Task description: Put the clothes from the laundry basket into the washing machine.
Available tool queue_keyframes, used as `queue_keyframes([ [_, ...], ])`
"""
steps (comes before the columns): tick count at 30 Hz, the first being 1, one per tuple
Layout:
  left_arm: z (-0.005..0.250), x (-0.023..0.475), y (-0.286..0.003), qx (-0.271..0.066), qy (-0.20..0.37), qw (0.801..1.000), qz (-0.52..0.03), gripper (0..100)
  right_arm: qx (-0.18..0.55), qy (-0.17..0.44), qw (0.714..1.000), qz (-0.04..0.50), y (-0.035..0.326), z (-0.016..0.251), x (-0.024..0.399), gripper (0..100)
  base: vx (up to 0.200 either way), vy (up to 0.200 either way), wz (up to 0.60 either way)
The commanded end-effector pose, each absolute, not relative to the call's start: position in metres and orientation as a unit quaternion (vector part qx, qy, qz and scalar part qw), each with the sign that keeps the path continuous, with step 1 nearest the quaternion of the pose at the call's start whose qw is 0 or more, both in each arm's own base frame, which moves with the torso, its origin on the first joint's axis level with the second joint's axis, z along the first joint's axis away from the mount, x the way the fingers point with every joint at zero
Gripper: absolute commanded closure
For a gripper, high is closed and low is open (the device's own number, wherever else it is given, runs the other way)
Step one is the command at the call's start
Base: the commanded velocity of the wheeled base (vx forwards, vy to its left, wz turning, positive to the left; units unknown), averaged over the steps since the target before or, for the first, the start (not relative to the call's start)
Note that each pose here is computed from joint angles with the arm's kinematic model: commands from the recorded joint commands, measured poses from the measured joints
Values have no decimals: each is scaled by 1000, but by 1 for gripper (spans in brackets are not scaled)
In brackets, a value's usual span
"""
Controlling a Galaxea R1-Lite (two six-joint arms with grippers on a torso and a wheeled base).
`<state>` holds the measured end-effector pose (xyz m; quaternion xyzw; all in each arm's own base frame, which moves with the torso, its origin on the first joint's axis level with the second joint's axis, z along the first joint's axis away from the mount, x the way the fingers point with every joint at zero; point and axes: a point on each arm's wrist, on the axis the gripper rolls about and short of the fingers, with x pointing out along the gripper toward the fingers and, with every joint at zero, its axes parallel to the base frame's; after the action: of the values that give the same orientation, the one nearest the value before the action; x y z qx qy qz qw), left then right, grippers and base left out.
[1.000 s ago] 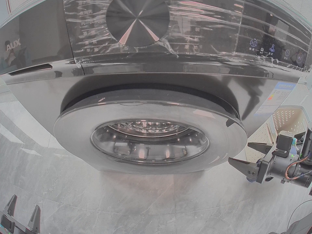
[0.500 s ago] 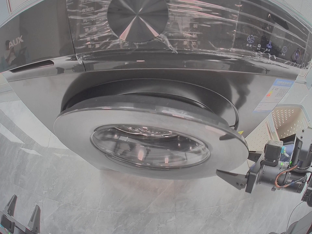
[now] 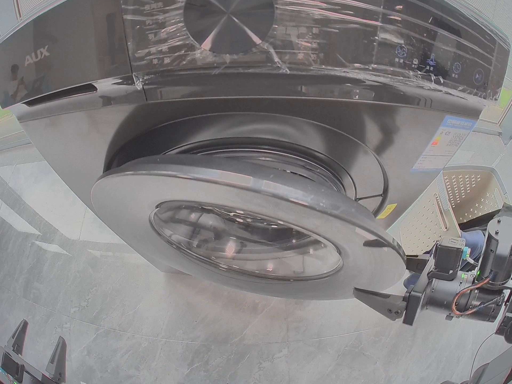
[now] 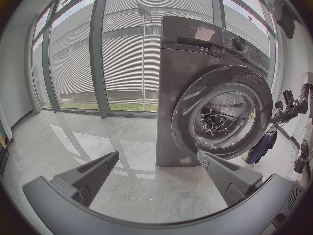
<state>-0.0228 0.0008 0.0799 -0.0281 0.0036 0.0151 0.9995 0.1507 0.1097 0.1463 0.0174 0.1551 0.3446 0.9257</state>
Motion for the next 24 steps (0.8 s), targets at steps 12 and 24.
queue_keyframes([
  [12, 76, -23, 1, -28, 2, 999, 15, 0, 17, 166, 920, 354, 109, 141, 142, 0, 0, 0, 0],
  [24, 75, -23, 1, -28, 3, 999, 15, 0, 9, 191, 906, 377, 121, 132, 141, 0, -100, 0, 0],
])
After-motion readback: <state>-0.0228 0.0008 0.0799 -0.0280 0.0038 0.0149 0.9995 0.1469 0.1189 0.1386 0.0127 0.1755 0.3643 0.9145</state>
